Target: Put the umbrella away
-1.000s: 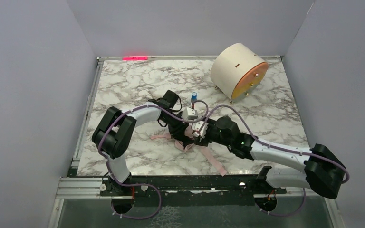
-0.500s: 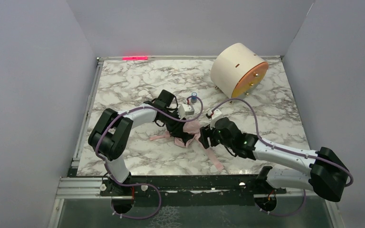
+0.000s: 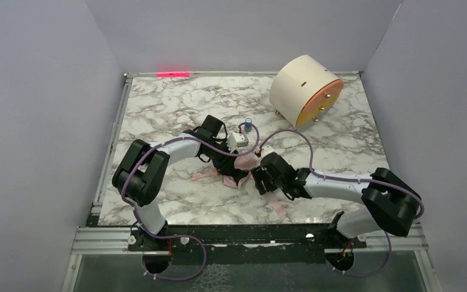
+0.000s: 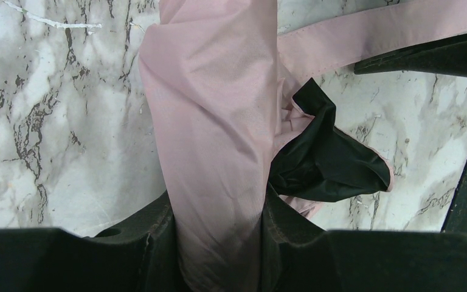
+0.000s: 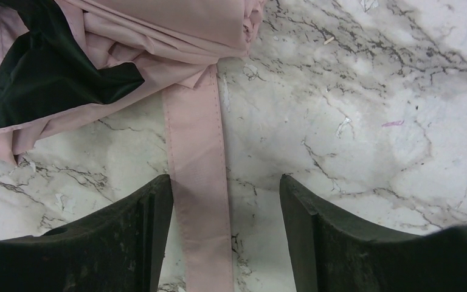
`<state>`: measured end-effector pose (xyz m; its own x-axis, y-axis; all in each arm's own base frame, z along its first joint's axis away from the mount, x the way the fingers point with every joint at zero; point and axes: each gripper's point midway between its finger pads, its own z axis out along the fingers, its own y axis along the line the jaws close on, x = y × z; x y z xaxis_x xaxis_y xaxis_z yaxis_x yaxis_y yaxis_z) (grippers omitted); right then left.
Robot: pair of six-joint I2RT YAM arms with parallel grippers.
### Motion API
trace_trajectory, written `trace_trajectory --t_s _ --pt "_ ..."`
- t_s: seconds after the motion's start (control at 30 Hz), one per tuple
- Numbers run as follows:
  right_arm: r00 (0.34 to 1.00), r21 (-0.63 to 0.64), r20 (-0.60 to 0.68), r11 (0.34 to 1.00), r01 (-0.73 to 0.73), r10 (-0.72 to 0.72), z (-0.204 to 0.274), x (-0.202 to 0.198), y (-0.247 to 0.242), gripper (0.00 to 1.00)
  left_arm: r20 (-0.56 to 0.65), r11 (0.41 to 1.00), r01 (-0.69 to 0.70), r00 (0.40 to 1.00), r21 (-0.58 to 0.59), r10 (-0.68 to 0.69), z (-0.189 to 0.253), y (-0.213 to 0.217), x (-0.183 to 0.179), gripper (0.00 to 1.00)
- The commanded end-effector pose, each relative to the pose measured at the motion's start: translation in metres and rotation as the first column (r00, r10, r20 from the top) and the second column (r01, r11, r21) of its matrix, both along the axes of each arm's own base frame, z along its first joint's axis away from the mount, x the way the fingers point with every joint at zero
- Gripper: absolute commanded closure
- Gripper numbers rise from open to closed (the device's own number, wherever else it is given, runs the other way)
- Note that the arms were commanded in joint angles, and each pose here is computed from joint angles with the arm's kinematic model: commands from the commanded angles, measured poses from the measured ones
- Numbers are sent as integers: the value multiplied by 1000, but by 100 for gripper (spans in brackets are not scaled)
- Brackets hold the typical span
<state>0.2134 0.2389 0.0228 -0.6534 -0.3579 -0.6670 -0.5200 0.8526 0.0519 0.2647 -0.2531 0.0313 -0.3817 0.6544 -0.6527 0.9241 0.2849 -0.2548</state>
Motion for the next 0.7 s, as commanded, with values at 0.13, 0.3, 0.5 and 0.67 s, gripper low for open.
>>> trace_trajectory --t_s 0.13,0.3,0.5,0.67 --pt "999 -39 -47 999 -2 0 -9 5 9 42 79 986 -70 995 149 59 -24 31 18 100" --pt "995 -85 -78 994 61 -68 -17 4 1 61 83 984 -81 994 156 69 -24 31 21 100" --pt "990 -93 -132 995 47 -59 -25 -5 1 90 89 980 -120 990 156 107 -24 30 27 100" --pt "981 -61 -195 998 -30 17 -26 -18 11 100 102 965 -209 976 160 194 -25 31 39 100"
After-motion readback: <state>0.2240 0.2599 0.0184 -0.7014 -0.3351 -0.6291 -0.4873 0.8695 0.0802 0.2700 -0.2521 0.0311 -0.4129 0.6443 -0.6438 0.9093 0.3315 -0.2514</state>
